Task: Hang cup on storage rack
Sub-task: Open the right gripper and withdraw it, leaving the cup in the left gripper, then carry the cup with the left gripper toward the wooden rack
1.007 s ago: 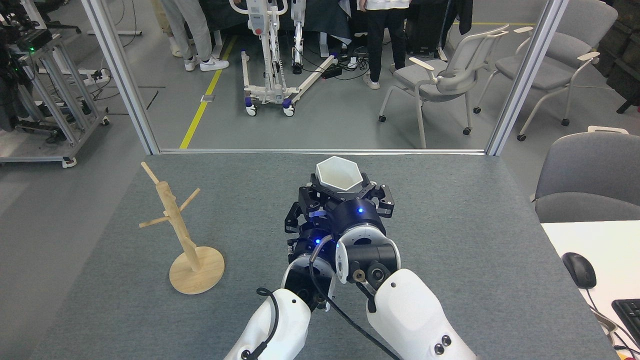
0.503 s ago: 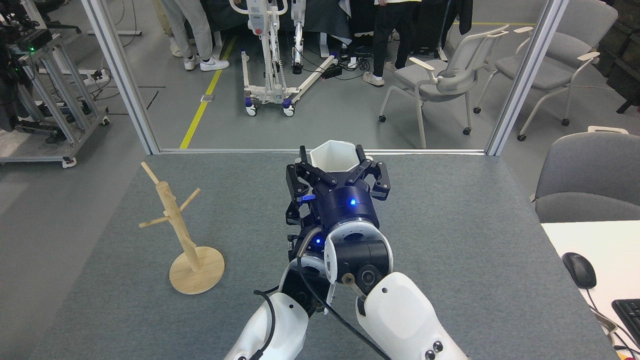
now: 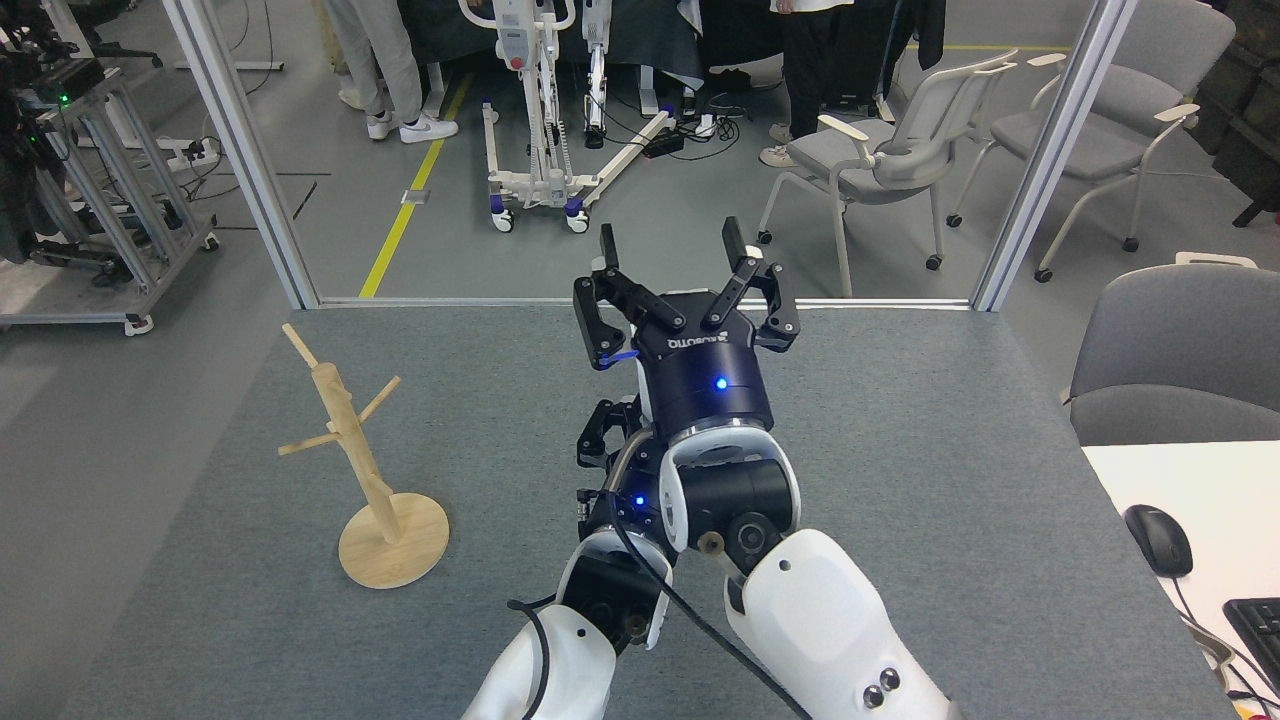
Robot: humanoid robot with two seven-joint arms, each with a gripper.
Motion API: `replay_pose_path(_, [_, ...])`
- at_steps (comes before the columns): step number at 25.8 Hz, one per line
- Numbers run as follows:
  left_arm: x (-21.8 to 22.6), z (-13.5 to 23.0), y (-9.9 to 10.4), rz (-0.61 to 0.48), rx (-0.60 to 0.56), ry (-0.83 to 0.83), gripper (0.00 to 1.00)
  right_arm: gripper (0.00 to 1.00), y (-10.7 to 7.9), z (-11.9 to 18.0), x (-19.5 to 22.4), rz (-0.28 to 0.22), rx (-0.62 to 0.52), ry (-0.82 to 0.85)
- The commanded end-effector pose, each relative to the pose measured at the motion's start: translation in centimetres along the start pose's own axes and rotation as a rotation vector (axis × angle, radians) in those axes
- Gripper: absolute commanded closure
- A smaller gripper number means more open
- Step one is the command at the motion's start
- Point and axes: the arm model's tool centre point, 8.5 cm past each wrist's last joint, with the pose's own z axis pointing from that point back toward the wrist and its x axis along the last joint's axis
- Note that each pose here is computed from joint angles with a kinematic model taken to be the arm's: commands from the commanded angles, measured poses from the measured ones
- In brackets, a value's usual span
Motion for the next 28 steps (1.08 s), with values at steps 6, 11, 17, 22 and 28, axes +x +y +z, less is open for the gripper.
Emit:
replay_pose_path(6, [-0.9,3.1,-1.4,0.011,0.045,0.015,0.91,0.01,1.4,-1.5,-9.4,0.080,-0.005,0.188])
replay_pose_path(11, [-2.2,7.1,-3.5,-0.052,0.077,0.038,0.92,0.01,7.6,0.8,-17.4,0.153,0.177,0.295])
replay_pose_path(17, [-3.7,12.3,-7.8,-0.174,0.031,0.045,0.90,0.01,15.5,8.4,-23.7,0.146,0.417,0.353])
replay_pose_path(22, [-6.6,15.6,-10.8,-0.214,-0.029,0.118,0.91,0.01,20.6,14.3,-25.0,0.190,0.420,0.360])
replay_pose_path(28, [-14.2,17.8,-12.4,-0.282,-0.098,0.305,0.91,0.01,22.6,18.9,-26.9,0.160,0.430,0.335])
